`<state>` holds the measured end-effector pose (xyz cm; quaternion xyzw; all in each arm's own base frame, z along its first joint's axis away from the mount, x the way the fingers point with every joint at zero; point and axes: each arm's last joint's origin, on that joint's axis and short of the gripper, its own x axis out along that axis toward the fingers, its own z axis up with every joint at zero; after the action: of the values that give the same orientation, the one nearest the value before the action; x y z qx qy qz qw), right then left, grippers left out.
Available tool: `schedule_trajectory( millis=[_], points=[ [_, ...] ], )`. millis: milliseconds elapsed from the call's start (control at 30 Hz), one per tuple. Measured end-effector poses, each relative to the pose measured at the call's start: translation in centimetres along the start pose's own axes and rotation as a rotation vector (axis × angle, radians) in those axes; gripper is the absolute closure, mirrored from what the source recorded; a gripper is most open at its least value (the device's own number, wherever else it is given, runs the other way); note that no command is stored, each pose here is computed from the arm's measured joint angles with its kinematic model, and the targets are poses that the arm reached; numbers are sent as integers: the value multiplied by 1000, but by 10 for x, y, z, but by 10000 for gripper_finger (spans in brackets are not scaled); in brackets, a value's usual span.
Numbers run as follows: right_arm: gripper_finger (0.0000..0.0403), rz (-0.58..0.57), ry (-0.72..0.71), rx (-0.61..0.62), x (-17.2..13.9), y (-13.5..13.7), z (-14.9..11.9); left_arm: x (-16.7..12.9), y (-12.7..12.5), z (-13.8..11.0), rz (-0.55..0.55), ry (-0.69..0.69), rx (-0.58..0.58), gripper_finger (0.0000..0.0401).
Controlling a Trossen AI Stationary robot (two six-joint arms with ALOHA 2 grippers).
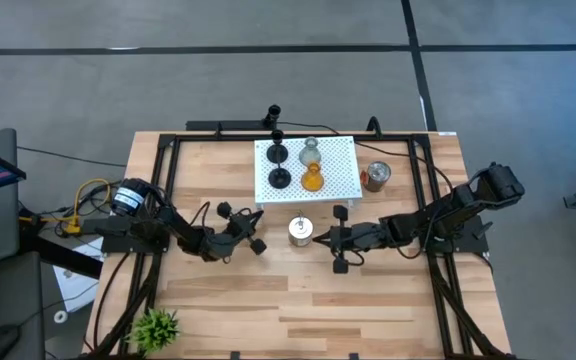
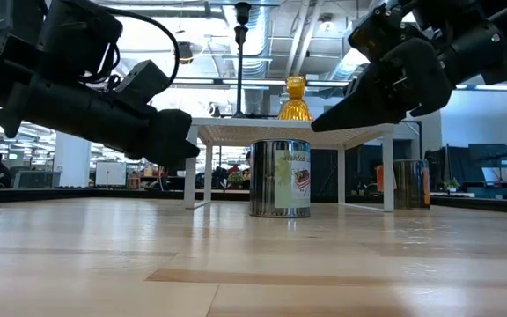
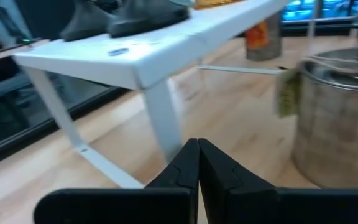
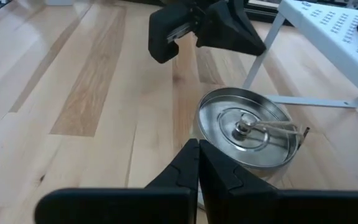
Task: Pick & Place candle stick holders
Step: Adjust the shelf, then put the left scented candle on the shelf
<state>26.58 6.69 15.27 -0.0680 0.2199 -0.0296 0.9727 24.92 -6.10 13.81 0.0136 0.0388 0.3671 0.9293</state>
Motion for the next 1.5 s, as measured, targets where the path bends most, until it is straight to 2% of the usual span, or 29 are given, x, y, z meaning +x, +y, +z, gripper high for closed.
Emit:
schedule_trajectory(
  millis=[367,567,767,1000,1233,1500],
  points=[
    [403,-1,-1,3,0,0,0,0,3,0,114,-8,0,399],
    [403,-5,-3,-10,-1,3,0,0,4,0,131,-9,-1,399],
    [403,24,-12,-114,-6,15,7,-21,-9,0,35,-17,21,398],
    [399,10,106,-276,-4,17,37,-51,-22,0,-94,-27,44,397],
    [347,-4,177,-312,-1,9,51,-62,-26,-1,-141,-30,47,396],
    [285,-9,237,-312,3,0,45,-68,-28,-1,-166,-32,48,396]
  ],
)
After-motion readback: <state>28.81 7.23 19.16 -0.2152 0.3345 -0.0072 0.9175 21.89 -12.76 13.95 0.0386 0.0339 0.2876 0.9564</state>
